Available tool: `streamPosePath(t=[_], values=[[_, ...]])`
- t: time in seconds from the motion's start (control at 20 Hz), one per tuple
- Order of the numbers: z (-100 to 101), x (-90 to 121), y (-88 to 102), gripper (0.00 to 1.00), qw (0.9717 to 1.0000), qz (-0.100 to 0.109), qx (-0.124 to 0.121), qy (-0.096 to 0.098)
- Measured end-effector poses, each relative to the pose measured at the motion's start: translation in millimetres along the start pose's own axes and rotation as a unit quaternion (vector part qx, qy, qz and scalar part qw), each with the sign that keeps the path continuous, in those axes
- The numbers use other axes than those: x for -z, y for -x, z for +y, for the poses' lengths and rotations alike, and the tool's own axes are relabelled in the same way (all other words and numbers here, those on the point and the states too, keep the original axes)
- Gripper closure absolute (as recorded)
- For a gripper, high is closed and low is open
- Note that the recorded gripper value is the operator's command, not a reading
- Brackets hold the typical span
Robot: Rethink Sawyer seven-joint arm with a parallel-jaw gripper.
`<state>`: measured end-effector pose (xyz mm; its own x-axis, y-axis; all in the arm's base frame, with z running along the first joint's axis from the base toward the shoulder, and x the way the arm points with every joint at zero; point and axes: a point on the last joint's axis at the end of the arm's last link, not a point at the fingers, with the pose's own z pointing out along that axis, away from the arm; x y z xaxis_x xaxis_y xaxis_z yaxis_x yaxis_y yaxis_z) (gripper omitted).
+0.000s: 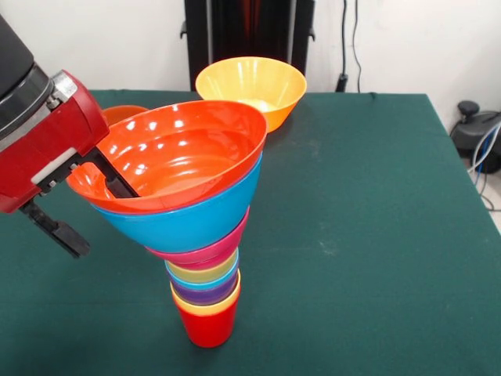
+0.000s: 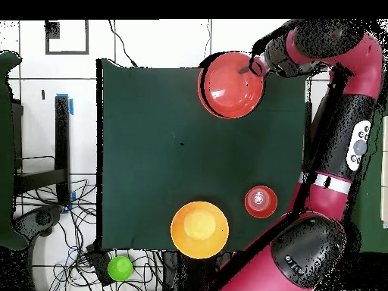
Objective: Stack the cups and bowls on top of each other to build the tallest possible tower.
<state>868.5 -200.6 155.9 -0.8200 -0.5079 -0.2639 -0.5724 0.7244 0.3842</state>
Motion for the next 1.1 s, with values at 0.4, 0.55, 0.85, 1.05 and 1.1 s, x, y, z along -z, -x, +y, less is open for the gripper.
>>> streamPosePath(t=[0.4,0.55,0.85,1.05,1.1], values=[[1.3,0.0,1.4,0.0,1.0,0.0,0.001,0.001],[1.3,1.2,1.3,0.0,1.0,-0.001,0.001,0.0],[-0.3,6.0,-2.3,0.0,0.9999,0.007,-0.002,-0.007],[-1.3,13.6,-4.6,0.0,0.9998,0.011,-0.003,-0.014],[-1.1,15.0,-4.8,0.0,0.9998,0.011,-0.004,-0.014]])
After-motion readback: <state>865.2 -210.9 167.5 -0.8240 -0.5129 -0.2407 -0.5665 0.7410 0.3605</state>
